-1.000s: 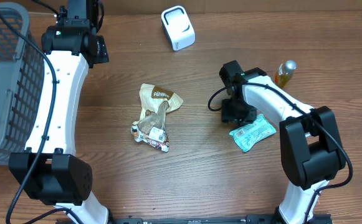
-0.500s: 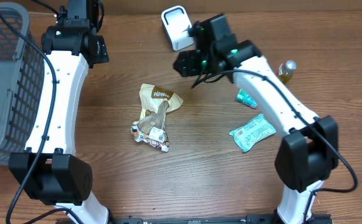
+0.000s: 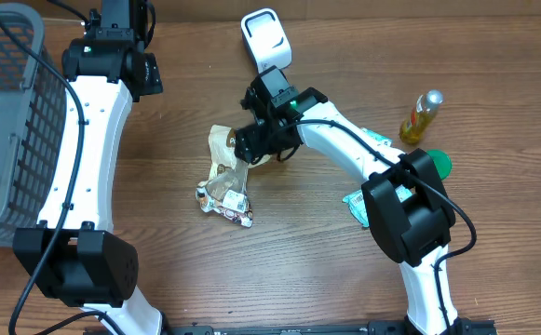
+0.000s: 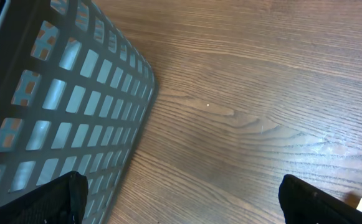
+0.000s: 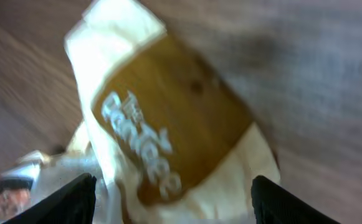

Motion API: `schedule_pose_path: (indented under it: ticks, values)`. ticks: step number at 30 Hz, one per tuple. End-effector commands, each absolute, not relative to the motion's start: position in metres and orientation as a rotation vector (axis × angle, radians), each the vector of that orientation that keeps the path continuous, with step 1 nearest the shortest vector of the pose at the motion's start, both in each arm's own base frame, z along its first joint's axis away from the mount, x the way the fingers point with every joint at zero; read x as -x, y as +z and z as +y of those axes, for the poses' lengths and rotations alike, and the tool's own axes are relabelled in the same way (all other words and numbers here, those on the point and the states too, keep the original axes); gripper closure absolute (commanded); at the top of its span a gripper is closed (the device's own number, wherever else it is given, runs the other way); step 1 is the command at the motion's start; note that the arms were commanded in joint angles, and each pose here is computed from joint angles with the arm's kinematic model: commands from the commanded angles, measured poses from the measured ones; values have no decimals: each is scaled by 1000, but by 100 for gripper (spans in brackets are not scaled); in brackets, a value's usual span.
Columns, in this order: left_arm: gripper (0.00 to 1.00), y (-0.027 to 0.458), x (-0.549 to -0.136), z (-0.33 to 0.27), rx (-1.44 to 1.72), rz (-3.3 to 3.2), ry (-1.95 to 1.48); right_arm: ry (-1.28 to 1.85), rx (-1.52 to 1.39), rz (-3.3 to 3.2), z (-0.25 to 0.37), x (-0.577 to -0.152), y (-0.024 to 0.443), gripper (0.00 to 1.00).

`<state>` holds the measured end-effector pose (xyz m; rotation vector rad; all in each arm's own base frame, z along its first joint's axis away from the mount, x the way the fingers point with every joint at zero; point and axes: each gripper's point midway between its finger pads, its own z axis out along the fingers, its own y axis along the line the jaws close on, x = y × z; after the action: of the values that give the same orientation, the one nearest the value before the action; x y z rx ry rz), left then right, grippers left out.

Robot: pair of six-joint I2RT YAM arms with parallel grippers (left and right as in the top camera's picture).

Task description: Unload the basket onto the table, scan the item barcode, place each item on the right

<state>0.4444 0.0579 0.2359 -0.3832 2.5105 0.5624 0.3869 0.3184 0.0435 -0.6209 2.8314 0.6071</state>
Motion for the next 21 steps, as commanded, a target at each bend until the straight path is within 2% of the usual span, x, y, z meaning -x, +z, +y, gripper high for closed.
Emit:
schedule_pose_path:
  ticks: [1, 9, 15, 16, 21]
  values:
    - [0, 250, -444, 57, 378, 2475, 565, 688, 647, 2873, 321, -372, 47, 24]
    - [0, 250, -444, 57, 378, 2475, 565, 964, 633, 3075, 325, -315, 57, 24]
    - [0, 250, -444, 57, 378, 2475, 565, 948, 511, 3162, 338, -299, 56, 22]
    - [1, 250, -444, 57, 378, 2475, 565, 926, 506, 3167, 345, -295, 55, 19]
    - [1, 250, -444, 57, 378, 2475, 565, 880, 535, 3155, 375, -274, 52, 14]
